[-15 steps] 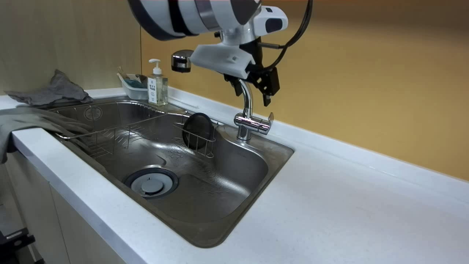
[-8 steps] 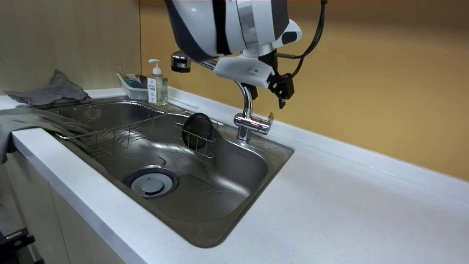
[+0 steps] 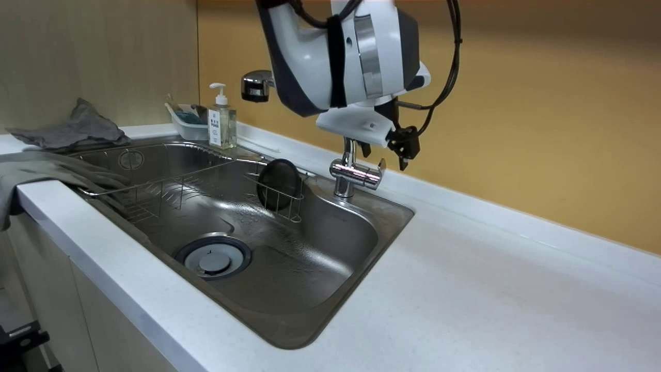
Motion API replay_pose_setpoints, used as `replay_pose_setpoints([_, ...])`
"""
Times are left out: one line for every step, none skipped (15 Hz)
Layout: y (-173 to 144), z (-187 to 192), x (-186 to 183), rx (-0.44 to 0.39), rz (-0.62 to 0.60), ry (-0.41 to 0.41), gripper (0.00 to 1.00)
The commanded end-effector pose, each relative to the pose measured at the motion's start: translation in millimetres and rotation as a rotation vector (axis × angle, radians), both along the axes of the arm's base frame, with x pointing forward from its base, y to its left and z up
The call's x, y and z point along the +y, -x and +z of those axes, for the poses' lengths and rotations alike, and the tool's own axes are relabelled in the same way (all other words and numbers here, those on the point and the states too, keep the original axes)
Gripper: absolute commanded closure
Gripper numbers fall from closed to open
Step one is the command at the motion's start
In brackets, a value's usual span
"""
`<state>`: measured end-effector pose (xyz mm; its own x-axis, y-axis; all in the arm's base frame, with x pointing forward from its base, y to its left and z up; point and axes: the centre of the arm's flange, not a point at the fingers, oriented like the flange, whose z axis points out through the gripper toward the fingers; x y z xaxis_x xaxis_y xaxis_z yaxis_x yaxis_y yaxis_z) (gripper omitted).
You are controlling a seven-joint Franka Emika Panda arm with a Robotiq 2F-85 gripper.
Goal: Open the faucet.
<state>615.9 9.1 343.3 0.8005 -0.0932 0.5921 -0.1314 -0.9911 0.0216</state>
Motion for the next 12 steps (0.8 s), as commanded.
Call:
replay_pose_setpoints([-15.9,-6.5,2.1,-0.016,-0.037,0.002,0.00])
replay_pose_setpoints([-16.2,-6.8,-0.4,-0.017,-0.044,0.002,0.00])
replay_pose_setpoints([-16.1,-7.0,-2.6,-0.016,-0.049,0.005,0.00])
replay_pose_setpoints([-15.3,-6.4,-6.0,-0.016,-0.052,0.014,0.00])
replay_pose_setpoints([-14.2,-6.1,-9.9,-0.012,-0.055,0.020,0.00])
replay_pose_setpoints([-13.4,-5.9,-14.4,-0.010,-0.062,0.020,0.00])
replay_pose_setpoints([-12.6,-6.3,-19.0,-0.007,-0.071,0.023,0.00])
replay_pose_setpoints([-11.9,-6.7,-23.4,-0.003,-0.079,0.024,0.00])
replay_pose_setpoints([-11.2,-7.2,-28.5,-0.001,-0.089,0.027,0.00])
replay_pose_setpoints([-10.9,-7.7,-32.7,0.000,-0.096,0.030,0.00])
replay_pose_setpoints([-10.8,-8.7,-34.2,0.001,-0.100,0.032,0.00])
replay_pose_setpoints([-10.9,-9.0,-34.7,0.000,-0.103,0.031,0.00])
